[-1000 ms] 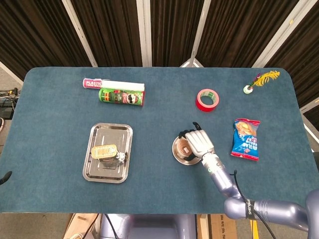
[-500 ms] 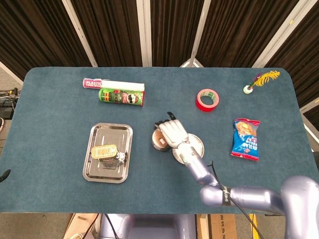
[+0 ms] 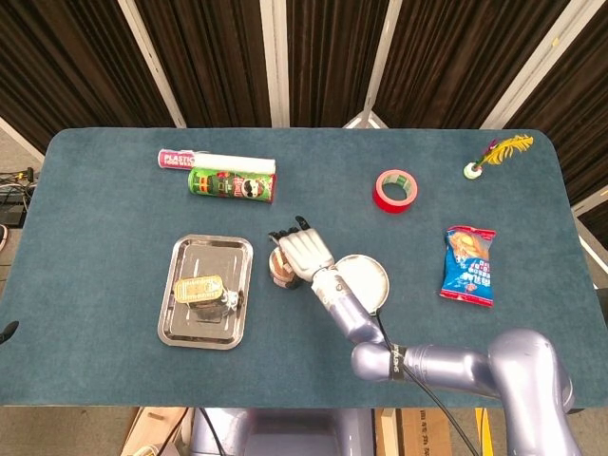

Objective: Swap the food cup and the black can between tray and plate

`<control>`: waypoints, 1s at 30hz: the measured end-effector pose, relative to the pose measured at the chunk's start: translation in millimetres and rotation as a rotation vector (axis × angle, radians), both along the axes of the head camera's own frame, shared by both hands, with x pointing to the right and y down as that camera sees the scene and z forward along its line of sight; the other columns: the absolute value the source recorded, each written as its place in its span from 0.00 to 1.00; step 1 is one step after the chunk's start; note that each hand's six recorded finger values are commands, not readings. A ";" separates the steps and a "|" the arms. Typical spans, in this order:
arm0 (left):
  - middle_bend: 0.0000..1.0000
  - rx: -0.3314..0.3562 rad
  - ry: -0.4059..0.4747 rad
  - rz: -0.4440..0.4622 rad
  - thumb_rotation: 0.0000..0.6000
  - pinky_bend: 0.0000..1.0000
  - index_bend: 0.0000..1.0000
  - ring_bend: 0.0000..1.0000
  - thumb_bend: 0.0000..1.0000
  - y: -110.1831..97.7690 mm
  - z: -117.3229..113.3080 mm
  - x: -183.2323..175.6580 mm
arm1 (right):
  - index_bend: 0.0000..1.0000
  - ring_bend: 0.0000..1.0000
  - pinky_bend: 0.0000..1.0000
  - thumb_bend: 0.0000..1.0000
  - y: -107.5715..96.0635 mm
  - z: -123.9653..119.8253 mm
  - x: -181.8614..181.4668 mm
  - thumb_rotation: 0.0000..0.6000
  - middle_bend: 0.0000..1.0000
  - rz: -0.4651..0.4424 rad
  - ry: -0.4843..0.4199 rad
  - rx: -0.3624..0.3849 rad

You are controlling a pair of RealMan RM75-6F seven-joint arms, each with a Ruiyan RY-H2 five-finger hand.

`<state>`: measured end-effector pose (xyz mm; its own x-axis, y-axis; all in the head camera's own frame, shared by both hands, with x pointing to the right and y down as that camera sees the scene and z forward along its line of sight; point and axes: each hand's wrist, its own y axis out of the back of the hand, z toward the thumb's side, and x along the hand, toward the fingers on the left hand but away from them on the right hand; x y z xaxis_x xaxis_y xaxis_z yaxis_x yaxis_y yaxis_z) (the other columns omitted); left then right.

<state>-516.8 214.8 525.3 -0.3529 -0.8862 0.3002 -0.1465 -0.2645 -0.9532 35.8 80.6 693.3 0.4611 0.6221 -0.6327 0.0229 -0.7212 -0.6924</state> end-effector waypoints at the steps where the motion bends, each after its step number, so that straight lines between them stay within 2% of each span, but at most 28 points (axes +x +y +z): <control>1: 0.00 0.000 -0.001 0.000 1.00 0.05 0.19 0.00 0.19 -0.4 0.2 -0.3 | 0.00 0.00 0.00 0.03 1.7 0.9 -0.5 1.00 0.01 -0.006 0.005 -0.008; 6: 0.00 0.005 -0.003 0.002 1.00 0.05 0.19 0.00 0.19 -1.3 -0.1 -0.3 | 0.00 0.00 0.00 0.00 6.5 -3.8 -2.5 1.00 0.00 -0.034 0.028 -0.013; 10: 0.00 0.013 0.003 0.015 1.00 0.05 0.19 0.00 0.19 -2.2 -1.2 1.1 | 0.00 0.00 0.00 0.00 2.4 -21.1 5.9 1.00 0.00 -0.015 0.016 0.012; 13: 0.00 0.012 0.030 0.033 1.00 0.05 0.19 0.00 0.19 -2.0 -0.9 4.6 | 0.00 0.00 0.00 0.00 -2.2 -40.3 28.5 1.00 0.00 0.016 0.017 0.055; 16: 0.00 0.003 0.063 0.062 1.00 0.05 0.19 0.00 0.19 -1.8 -0.2 9.9 | 0.00 0.00 0.00 0.00 2.1 -59.4 66.1 1.00 0.00 0.060 0.021 0.097; 19: 0.00 -0.006 0.097 0.103 1.00 0.07 0.19 0.00 0.19 -1.9 1.0 18.5 | 0.00 0.00 0.00 0.00 15.9 -70.2 114.3 1.00 0.00 0.110 0.040 0.136; 22: 0.00 -0.007 0.156 0.152 1.00 0.09 0.19 0.00 0.19 -3.5 2.8 31.1 | 0.00 0.00 0.00 0.00 38.4 -76.3 162.3 1.00 0.00 0.148 0.064 0.175; 25: 0.00 -0.016 0.220 0.197 1.00 0.09 0.19 0.00 0.18 -7.6 7.4 44.0 | 0.00 0.00 0.00 0.00 70.9 -82.9 205.4 1.00 0.00 0.186 0.074 0.204; 30: 0.01 -0.076 0.240 0.272 1.00 0.09 0.18 0.00 0.18 -22.3 21.6 68.1 | 0.00 0.00 0.00 0.00 128.1 -97.5 268.2 1.00 0.00 0.274 0.109 0.247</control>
<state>-448.7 192.5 546.9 -0.0189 -0.9100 0.4142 -0.2776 -0.3932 -0.8766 303.9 208.7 595.8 0.1946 0.8527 -0.4848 0.1085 -0.5099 -0.8533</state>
